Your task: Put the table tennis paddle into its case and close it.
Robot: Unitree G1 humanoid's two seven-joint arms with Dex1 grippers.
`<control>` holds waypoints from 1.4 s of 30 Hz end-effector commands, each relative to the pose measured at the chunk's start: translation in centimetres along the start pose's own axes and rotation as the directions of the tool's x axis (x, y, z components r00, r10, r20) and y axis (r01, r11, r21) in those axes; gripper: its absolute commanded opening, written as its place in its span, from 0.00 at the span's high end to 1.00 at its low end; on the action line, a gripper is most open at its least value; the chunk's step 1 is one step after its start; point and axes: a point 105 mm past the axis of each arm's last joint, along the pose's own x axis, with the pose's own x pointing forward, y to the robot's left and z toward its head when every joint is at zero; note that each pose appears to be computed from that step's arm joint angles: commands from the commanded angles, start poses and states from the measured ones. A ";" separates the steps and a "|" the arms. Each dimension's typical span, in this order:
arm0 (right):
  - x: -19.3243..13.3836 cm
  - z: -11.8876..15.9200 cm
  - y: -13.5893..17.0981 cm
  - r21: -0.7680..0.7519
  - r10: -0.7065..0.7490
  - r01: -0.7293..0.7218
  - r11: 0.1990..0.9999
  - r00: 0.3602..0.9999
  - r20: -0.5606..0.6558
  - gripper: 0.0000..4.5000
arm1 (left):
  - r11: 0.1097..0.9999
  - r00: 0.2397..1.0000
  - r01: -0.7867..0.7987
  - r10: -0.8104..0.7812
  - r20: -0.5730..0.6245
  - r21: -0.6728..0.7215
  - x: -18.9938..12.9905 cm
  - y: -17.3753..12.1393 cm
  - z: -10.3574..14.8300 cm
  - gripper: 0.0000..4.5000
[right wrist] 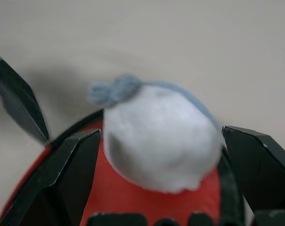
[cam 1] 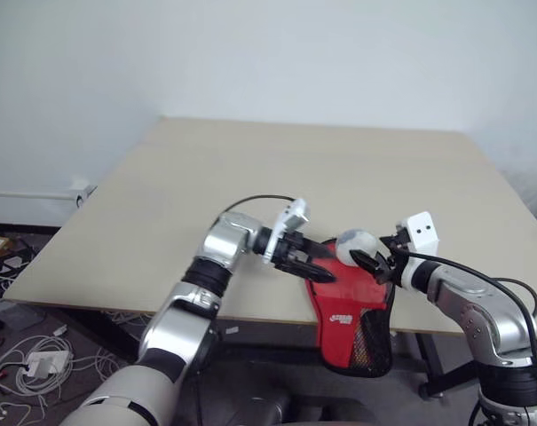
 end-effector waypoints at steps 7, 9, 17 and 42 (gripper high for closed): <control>1.5 -0.1 -1.1 0.057 -0.041 0.043 0.997 0.999 -0.029 0.00 | 0.994 0.979 -0.085 0.096 -0.178 0.068 1.2 0.7 -3.0 0.14; 1.9 -0.3 -1.3 0.085 -0.051 0.054 0.995 0.998 -0.031 0.00 | 0.997 0.975 -0.067 0.076 -0.210 0.049 1.0 0.5 -3.7 0.14; 2.5 -0.8 -1.8 0.122 -0.084 0.089 0.989 0.995 -0.049 0.04 | 0.991 0.953 -0.111 0.127 -0.274 0.072 0.4 1.3 -5.1 0.14; -0.4 -0.2 -7.8 0.095 -0.322 0.327 0.940 0.944 -0.064 0.90 | 0.989 0.947 -0.140 0.118 -0.300 -0.051 0.8 0.9 -6.2 0.13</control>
